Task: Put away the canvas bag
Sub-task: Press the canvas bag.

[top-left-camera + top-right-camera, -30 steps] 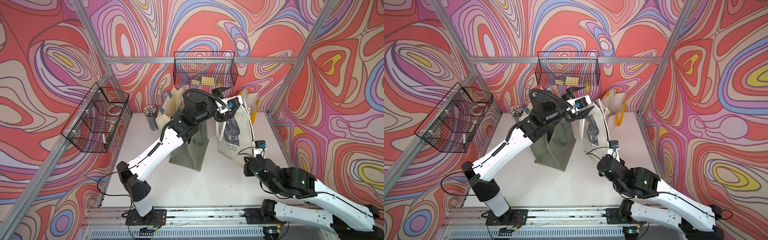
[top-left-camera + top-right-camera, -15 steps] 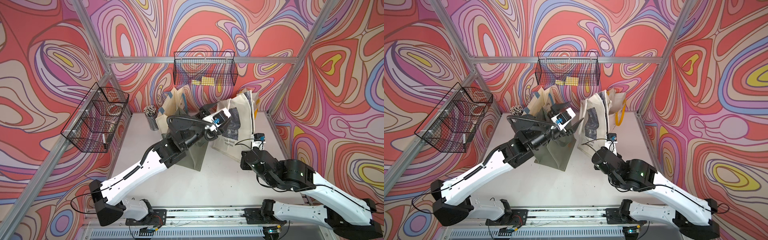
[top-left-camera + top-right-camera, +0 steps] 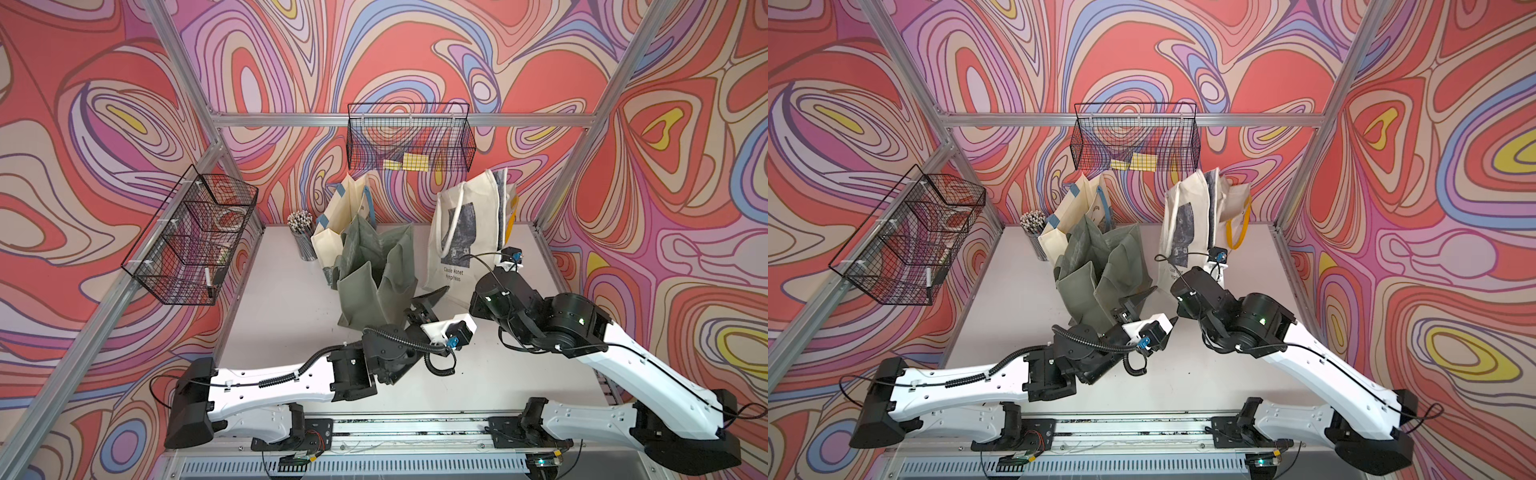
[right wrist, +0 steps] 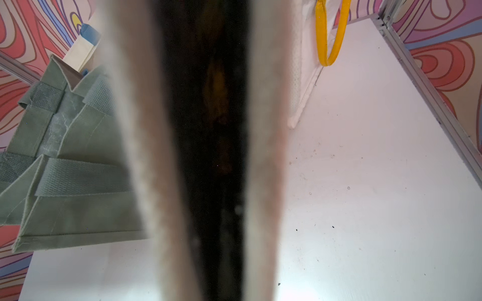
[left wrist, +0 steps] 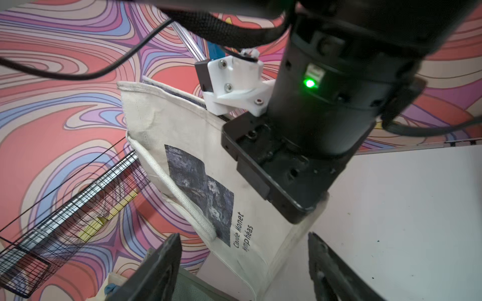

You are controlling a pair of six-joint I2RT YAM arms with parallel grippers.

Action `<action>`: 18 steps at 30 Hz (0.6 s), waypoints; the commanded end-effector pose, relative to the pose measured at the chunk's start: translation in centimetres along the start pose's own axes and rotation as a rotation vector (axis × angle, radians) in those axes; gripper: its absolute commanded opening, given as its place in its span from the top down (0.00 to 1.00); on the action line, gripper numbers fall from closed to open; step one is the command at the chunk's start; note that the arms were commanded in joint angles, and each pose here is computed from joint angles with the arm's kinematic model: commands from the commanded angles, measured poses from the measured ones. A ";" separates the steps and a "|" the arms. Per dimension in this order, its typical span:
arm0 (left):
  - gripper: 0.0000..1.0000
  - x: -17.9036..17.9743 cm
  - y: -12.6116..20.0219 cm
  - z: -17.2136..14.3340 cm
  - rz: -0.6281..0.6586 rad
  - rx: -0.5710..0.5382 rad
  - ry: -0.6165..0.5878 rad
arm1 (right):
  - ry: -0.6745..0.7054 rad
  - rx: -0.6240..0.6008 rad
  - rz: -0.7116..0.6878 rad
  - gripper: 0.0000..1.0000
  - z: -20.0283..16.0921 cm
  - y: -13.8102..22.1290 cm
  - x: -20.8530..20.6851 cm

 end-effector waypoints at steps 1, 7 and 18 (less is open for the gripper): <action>0.21 0.6 0.0 1.6 0.193 -0.117 0.065 | -0.086 -0.057 0.038 1.00 1.8 1.0 0.4; 0.17 -2.0 -0.7 1.7 0.225 -0.150 0.103 | -0.133 -0.050 0.081 1.00 2.8 1.6 1.4; 0.19 -1.7 -1.9 2.4 0.449 -0.131 0.173 | -0.194 -0.029 0.143 1.00 4.0 2.8 2.3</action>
Point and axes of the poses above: each gripper's point midway between its finger pads, its own y axis back along the fingers, its own x axis along the line the jaws close on, z = x × y, the point moved 10 cm from there along y, back along the fingers, and after that the axes turned 1 degree about -y, right-handed, at the moved point
